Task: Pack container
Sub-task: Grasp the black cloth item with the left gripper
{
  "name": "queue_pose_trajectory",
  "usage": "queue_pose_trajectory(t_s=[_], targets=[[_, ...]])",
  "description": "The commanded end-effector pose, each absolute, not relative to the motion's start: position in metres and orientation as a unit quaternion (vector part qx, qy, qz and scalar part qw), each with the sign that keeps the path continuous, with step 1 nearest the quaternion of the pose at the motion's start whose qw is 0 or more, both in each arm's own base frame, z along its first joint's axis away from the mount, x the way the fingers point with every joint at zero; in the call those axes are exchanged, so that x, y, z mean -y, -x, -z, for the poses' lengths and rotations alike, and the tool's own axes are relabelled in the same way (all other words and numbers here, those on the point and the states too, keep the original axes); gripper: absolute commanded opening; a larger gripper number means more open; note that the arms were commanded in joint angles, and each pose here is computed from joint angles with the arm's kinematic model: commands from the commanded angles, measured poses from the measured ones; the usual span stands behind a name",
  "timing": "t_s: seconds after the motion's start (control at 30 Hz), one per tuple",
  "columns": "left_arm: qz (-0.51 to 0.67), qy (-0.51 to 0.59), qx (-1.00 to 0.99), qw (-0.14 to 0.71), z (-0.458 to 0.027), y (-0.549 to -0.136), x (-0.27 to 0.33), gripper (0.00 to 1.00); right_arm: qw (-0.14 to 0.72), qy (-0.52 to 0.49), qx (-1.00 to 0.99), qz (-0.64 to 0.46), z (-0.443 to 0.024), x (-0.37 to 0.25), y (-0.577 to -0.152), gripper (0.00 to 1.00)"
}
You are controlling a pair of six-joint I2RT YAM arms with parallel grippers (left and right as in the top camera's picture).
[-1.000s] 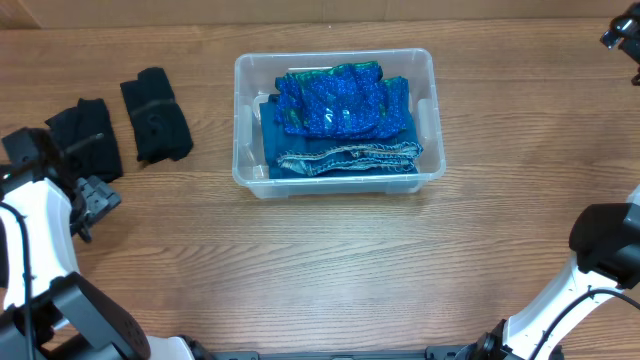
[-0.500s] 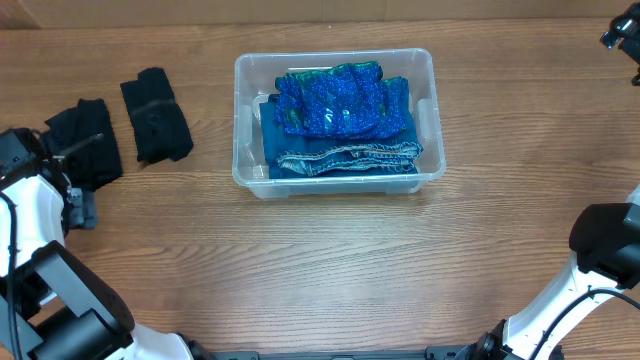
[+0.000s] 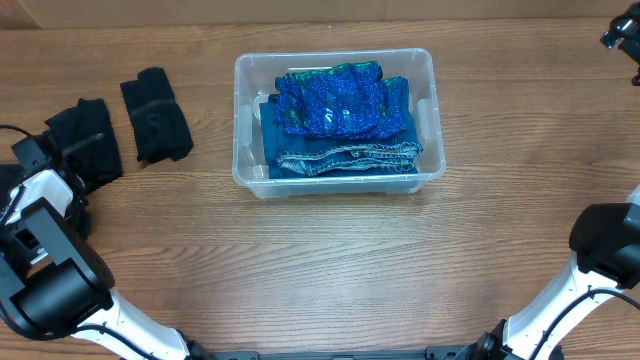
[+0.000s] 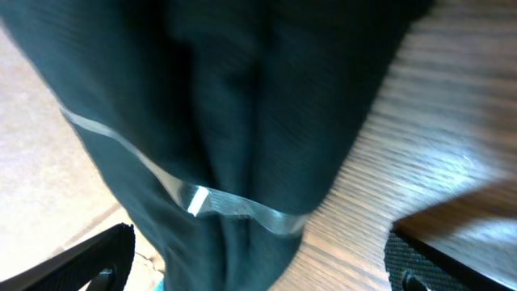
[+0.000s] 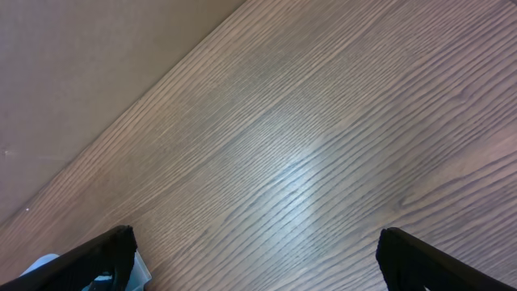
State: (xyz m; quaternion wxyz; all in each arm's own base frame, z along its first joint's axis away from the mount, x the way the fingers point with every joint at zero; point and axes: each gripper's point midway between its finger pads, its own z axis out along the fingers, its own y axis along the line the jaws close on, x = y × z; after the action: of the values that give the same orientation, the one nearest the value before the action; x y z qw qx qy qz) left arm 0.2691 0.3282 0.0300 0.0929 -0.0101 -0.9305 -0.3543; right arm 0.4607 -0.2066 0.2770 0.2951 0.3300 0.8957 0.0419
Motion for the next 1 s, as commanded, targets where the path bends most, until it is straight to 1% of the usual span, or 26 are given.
queue_pose_trajectory(t_s=[0.0, 0.1, 0.23, 0.3, 0.37, 0.43, 0.47, 0.53, 0.57, 0.6, 0.77, 0.83, 0.97], targets=[[0.358, -0.023, 0.931, 0.059, -0.011, -0.282, -0.338, 1.0, 0.303, -0.33, -0.893, -0.042, -0.282, 0.208, -0.46, 1.0], [0.365, -0.034, 0.93, 0.02, -0.013, -0.297, -0.344, 0.99, 0.303, -0.33, -0.893, -0.042, -0.282, 0.208, -0.46, 1.0], [0.358, -0.039, 0.933, -0.015, -0.011, -0.308, -0.348, 0.93, 0.303, -0.33, -0.893, -0.042, -0.282, 0.208, -0.46, 1.0], [0.348, -0.035, 0.936, -0.024, -0.009, -0.312, -0.345, 0.81, 0.303, -0.33, -0.893, -0.042, -0.282, 0.208, -0.46, 1.0], [0.352, -0.046, 0.934, -0.026, -0.01, -0.313, -0.344, 0.6, 0.303, -0.33, -0.893, -0.042, -0.282, 0.208, -0.46, 1.0], [0.356, -0.07, 0.931, -0.034, -0.011, -0.315, -0.342, 0.5, 0.302, -0.33, -0.893, -0.042, -0.282, 0.208, -0.46, 1.0], [0.355, -0.093, 0.929, -0.045, -0.011, -0.316, -0.34, 0.39, 0.303, -0.33, -0.893, -0.042, -0.282, 0.208, -0.46, 1.0], [0.353, -0.118, 0.926, -0.057, -0.011, -0.319, -0.338, 0.23, 0.303, -0.33, -0.893, -0.042, -0.282, 0.208, -0.46, 1.0], [0.35, -0.136, 0.924, -0.068, -0.011, -0.323, -0.334, 0.07, 0.302, -0.33, -0.893, -0.042, -0.282, 0.208, -0.46, 1.0], [0.348, -0.141, 0.924, -0.072, -0.011, -0.325, -0.331, 0.04, 0.302, -0.33, -0.893, -0.042, -0.282, 0.208, -0.46, 1.0], [0.336, -0.181, 0.918, -0.11, -0.019, -0.347, -0.306, 0.04, 0.302, -0.33, -0.893, -0.042, -0.282, 0.208, -0.46, 1.0], [0.323, -0.21, 0.915, -0.119, -0.034, -0.358, -0.292, 0.04, 0.302, -0.33, -0.893, -0.042, -0.282, 0.208, -0.46, 1.0], [0.264, -0.258, 0.918, -0.145, -0.082, -0.376, -0.27, 0.04, 0.303, -0.33, -0.893, -0.042, -0.282, 0.208, -0.46, 1.0]])
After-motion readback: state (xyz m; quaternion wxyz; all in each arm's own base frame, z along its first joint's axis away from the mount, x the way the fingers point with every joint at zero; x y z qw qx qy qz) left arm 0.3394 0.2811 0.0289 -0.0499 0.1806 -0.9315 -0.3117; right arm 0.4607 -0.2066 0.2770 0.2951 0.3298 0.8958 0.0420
